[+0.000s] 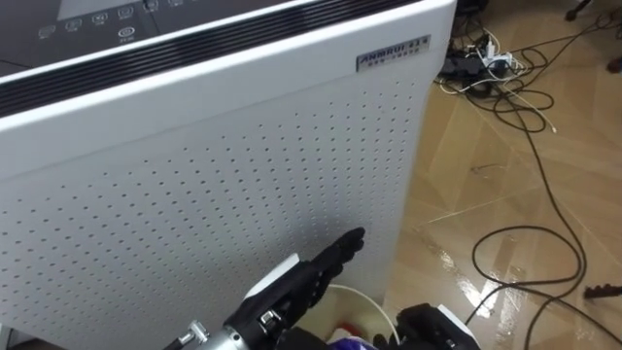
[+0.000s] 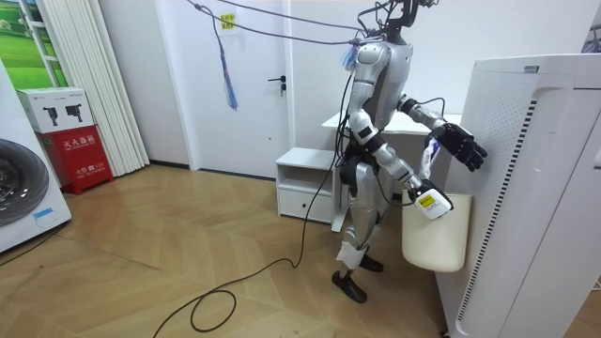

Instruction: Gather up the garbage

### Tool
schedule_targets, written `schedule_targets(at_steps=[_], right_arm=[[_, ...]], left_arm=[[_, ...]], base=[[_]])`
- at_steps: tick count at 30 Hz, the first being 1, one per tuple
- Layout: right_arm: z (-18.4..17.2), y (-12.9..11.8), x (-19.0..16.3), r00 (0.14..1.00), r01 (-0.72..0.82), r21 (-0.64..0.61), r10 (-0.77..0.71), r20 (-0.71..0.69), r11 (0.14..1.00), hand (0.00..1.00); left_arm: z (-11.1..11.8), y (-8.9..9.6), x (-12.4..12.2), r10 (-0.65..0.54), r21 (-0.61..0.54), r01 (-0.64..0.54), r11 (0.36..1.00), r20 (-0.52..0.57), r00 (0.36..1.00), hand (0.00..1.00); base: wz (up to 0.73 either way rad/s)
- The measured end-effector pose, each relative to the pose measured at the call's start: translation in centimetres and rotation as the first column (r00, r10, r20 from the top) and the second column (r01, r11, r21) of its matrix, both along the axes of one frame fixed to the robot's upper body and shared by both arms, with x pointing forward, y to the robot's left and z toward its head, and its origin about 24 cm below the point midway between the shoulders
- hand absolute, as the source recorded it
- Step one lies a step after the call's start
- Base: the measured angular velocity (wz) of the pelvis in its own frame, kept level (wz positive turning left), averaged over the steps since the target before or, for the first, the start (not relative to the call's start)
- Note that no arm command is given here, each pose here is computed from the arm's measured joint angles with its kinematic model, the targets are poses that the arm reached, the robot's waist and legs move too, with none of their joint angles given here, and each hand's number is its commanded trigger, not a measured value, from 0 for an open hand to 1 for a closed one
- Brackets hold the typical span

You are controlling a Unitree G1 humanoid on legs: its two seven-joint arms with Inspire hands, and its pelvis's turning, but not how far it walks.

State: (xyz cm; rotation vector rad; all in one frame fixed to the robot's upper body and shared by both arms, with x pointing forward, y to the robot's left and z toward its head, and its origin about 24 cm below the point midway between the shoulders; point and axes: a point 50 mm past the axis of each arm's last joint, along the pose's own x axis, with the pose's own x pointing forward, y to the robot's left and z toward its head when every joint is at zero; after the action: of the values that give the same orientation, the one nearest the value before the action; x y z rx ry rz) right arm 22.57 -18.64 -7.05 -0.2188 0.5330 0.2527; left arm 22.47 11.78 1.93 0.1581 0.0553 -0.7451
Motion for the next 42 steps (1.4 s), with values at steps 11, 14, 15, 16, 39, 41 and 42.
schedule_targets(at_steps=[11,14,15,16,39,41,42], right_arm=[[0.7,-1.6,0.2,1.000,-0.004,-0.051,0.005,0.020,0.999,1.00],[0.4,-1.8,-0.2,1.000,-0.014,-0.058,0.014,0.005,0.998,1.00],[0.3,-1.8,-0.4,1.000,-0.012,-0.059,0.012,0.000,0.998,1.00],[0.4,-1.9,-0.4,1.000,-0.011,-0.059,0.011,0.000,0.998,1.00],[-0.3,-3.0,-1.8,0.999,0.045,-0.080,-0.047,-0.022,0.996,1.00],[-0.7,-3.2,-2.5,0.997,0.063,-0.086,-0.066,-0.039,0.994,1.00],[-1.1,-3.3,-3.3,0.995,0.070,-0.089,-0.075,-0.060,0.994,1.00]], left_arm=[[-0.5,1.1,-0.6,0.017,0.021,-0.017,1.000,-0.026,1.000,0.00],[-1.1,2.2,-1.1,0.061,0.033,-0.059,0.998,-0.046,0.997,0.00],[-1.3,2.7,-1.4,0.079,0.049,-0.076,0.996,-0.054,0.995,0.00],[-1.4,3.0,-1.5,0.088,0.057,-0.085,0.995,-0.057,0.994,0.00],[-6.2,6.8,-5.3,0.286,0.163,-0.250,0.954,-0.263,0.921,0.00],[-7.6,7.3,-6.0,0.332,0.173,-0.289,0.942,-0.324,0.886,0.00],[-8.3,7.6,-6.6,0.363,0.191,-0.314,0.930,-0.353,0.862,0.00]], base=[[0.00],[0.00],[0.00],[0.00],[0.02],[0.03],[0.07]])
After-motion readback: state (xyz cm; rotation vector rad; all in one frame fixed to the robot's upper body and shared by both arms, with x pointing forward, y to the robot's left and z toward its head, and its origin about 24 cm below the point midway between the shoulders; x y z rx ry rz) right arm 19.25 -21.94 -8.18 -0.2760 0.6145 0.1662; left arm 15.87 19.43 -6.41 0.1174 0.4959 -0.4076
